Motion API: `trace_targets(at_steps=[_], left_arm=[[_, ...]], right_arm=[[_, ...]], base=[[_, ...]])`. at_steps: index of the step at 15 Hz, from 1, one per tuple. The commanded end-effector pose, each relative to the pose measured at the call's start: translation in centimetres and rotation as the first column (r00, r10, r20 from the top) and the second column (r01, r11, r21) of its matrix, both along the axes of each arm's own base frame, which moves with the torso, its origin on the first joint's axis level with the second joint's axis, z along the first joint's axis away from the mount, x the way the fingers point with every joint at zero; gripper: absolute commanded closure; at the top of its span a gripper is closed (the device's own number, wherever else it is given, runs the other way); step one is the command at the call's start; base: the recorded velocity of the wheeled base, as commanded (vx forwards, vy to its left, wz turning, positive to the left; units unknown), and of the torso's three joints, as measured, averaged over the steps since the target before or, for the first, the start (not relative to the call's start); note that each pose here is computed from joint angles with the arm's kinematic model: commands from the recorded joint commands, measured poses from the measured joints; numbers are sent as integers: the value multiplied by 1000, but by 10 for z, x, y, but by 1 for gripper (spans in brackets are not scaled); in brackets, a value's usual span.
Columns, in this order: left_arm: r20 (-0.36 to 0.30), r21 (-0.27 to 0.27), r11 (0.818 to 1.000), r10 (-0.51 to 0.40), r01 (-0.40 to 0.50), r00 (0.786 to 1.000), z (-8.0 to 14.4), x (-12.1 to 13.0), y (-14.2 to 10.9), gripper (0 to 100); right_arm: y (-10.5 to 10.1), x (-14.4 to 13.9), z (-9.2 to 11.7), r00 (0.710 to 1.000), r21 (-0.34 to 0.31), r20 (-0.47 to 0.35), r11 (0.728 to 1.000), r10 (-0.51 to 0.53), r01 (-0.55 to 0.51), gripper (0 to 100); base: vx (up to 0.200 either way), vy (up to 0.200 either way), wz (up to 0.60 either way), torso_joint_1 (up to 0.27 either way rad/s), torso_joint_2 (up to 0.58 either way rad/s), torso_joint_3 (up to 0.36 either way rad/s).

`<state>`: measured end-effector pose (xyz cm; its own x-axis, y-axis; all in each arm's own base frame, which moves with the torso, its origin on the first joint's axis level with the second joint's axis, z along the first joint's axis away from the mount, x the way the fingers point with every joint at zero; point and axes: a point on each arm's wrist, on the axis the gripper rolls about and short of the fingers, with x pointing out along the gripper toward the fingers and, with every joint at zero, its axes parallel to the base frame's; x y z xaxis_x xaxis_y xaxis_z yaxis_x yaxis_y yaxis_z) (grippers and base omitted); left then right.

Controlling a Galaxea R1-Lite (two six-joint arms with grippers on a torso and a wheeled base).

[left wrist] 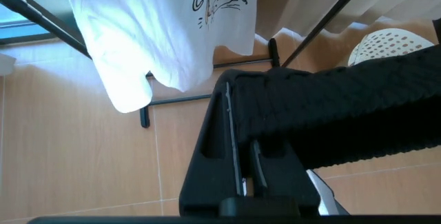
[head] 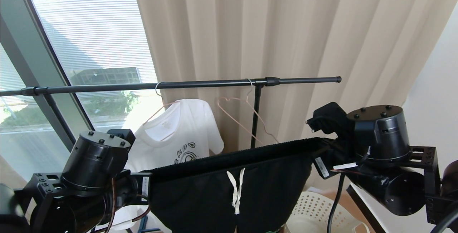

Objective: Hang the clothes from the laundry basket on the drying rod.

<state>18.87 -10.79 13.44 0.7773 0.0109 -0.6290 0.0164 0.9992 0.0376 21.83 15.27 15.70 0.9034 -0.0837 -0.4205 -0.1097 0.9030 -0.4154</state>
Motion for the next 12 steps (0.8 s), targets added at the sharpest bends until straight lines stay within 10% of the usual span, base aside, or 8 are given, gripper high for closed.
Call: trace_targets(at_steps=[1,5,8,12], left_arm=[[38,8,999,-33,32,999,6,-10,-9,100],[169,7,997,-72,72,983,41,-1,-31,100],[175,-11,995,-98,102,980,47,19,-47,100],[176,-81,992,-85,101,981,46,65,-81,100]], right_arm=[[6,-9,-7,999,-31,-23,998,45,-46,100],[14,-35,-17,989,-92,-57,986,135,-140,100],[8,-52,-25,971,-213,-95,949,218,-234,100],[21,-72,-25,934,-204,-105,912,342,-356,100]], base=[[0,0,0,0,0,0],[0,0,0,0,0,0],[0,0,0,0,0,0],[0,0,0,0,0,0]])
